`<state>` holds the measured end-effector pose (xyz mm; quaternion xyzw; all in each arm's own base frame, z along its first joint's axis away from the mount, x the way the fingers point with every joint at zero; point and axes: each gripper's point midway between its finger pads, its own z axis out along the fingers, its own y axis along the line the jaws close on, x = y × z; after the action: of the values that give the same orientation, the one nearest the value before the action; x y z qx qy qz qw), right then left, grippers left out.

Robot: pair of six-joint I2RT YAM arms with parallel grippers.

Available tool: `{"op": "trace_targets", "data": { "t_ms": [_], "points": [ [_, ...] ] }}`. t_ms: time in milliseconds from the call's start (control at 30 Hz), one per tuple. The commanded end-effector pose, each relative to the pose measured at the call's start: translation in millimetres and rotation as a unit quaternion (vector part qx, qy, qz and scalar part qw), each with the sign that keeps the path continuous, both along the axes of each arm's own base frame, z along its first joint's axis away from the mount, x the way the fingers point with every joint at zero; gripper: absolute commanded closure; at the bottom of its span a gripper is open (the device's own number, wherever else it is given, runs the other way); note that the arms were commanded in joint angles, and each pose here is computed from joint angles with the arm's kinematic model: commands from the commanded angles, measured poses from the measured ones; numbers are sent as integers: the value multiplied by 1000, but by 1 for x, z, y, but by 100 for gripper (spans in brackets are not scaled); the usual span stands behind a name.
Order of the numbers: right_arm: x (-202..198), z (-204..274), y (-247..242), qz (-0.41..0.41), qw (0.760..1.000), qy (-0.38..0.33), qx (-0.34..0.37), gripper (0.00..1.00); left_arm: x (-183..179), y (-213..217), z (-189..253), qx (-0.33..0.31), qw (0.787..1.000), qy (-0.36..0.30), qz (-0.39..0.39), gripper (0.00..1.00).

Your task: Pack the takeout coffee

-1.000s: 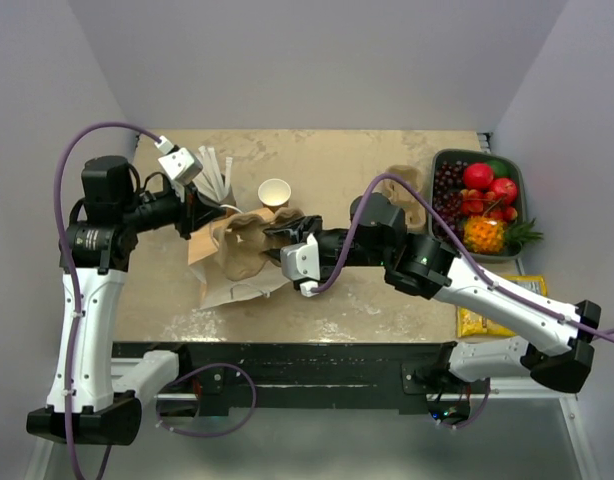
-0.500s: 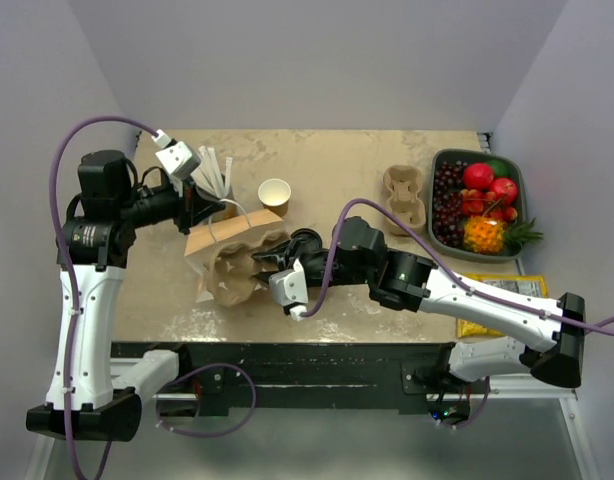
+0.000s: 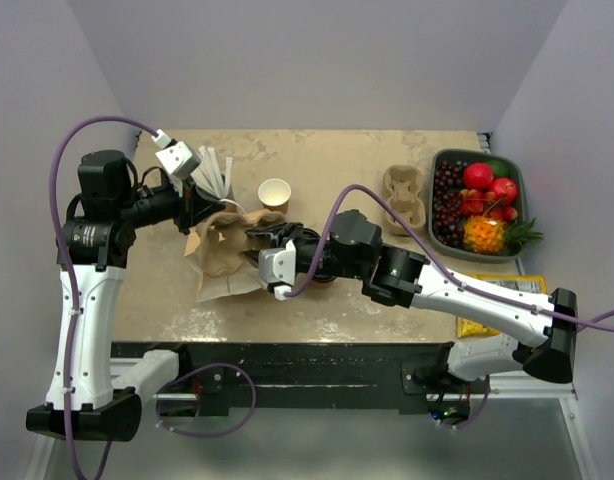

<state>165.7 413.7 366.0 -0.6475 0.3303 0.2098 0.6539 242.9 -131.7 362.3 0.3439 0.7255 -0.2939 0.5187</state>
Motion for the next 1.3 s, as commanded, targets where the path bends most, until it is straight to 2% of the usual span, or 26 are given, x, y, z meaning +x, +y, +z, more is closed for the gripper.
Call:
{"op": "trace_targets", "data": {
  "t_ms": [0,133,400,567,767,967,1067,1267],
  "points": [
    [18,19,-1,-51,998,-25,23,91,-8,-5,15,-17,1000,-6,-10,100],
    [21,7,0,-61,997,-40,1,92,-8,-6,18,-22,1000,-6,-9,100],
    [-2,-19,6,-43,990,-123,-47,92,-9,-8,26,-34,999,-7,-11,100],
    [-12,-27,5,-40,988,-139,-62,92,-9,-9,29,-41,999,-9,-10,100],
    [-15,-24,2,-39,990,-120,-64,93,-8,-9,27,-42,999,-5,-9,100],
    [-9,-26,8,-78,995,-7,-66,93,-14,-10,29,-47,999,-8,-12,100],
    [-11,-26,8,-79,994,23,-70,92,-17,-11,29,-51,999,-7,-13,100],
    [-9,-43,11,-82,990,13,-115,92,-22,-15,39,-66,997,-16,-23,100]
  ]
}}
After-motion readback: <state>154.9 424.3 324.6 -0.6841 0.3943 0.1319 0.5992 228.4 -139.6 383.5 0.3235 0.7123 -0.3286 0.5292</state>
